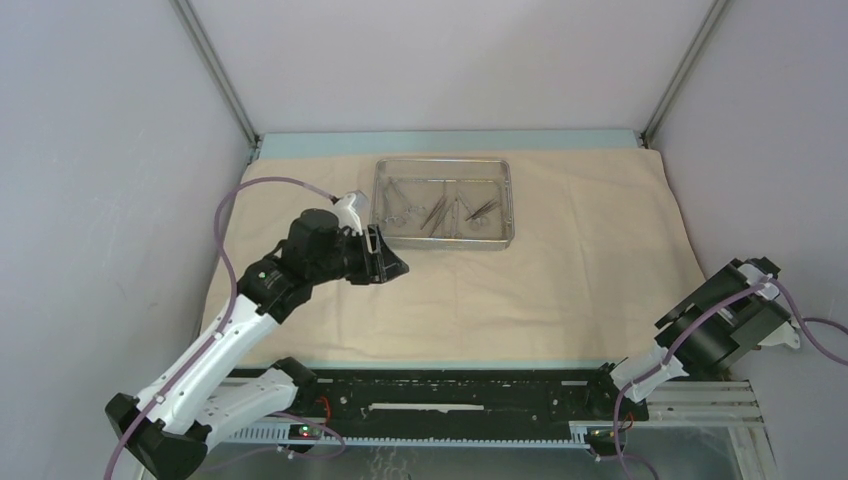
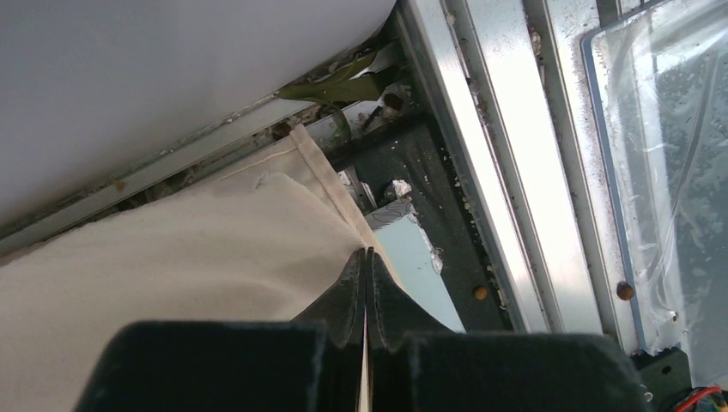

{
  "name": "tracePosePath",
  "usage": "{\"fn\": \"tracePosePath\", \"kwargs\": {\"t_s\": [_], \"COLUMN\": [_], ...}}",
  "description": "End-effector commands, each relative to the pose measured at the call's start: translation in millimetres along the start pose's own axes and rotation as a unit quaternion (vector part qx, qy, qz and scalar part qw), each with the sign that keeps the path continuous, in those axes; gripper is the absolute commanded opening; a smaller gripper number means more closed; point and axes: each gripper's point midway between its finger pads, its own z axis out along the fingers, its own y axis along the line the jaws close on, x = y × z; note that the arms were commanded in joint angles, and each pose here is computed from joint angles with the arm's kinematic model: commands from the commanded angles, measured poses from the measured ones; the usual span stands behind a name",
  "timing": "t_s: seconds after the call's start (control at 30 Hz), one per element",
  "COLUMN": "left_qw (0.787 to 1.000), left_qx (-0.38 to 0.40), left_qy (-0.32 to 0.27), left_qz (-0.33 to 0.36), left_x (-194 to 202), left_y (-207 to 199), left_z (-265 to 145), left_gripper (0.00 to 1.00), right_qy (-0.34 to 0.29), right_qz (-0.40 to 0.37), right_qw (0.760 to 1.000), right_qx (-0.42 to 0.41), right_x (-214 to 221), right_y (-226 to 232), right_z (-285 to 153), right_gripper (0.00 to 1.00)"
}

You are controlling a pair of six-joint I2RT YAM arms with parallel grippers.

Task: Open and lay out the surgical kit
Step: Smooth out the surgical kit at the center of the board.

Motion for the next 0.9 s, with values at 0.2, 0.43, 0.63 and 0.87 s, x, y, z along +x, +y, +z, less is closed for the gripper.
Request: {"fn": "tracePosePath", "kwargs": {"t_s": [0.2,0.43,0.63,0.87], "left_qw": [0.998,0.997,0.996,0.996], "left_qx": [0.047,0.054,0.060,0.068], "left_qy": [-0.031,-0.040,-0.049,-0.044], "left_qz": [0.033,0.036,0.040,0.036], "left_x": [-30,-30,-31,-28], "left_y": [-35,-38,-41,-41], "left_z": [-18,-27,-35,-32], "left_gripper": [0.58,0.58,0.58,0.58], "right_qy": [-0.019,-0.092,-0.106,-0.134], "right_qz": [0.001,-0.075,-0.108,-0.113], "right_qw": [1.000,0.992,0.988,0.982], "right_qx": [-0.020,-0.038,-0.015,-0.066], "right_x": [-29,-29,-24,-20], "right_y": [16,28,24,35], "right_z": [14,-21,-25,-62], "right_gripper": [0.00,0.00,0.00,0.00]}}
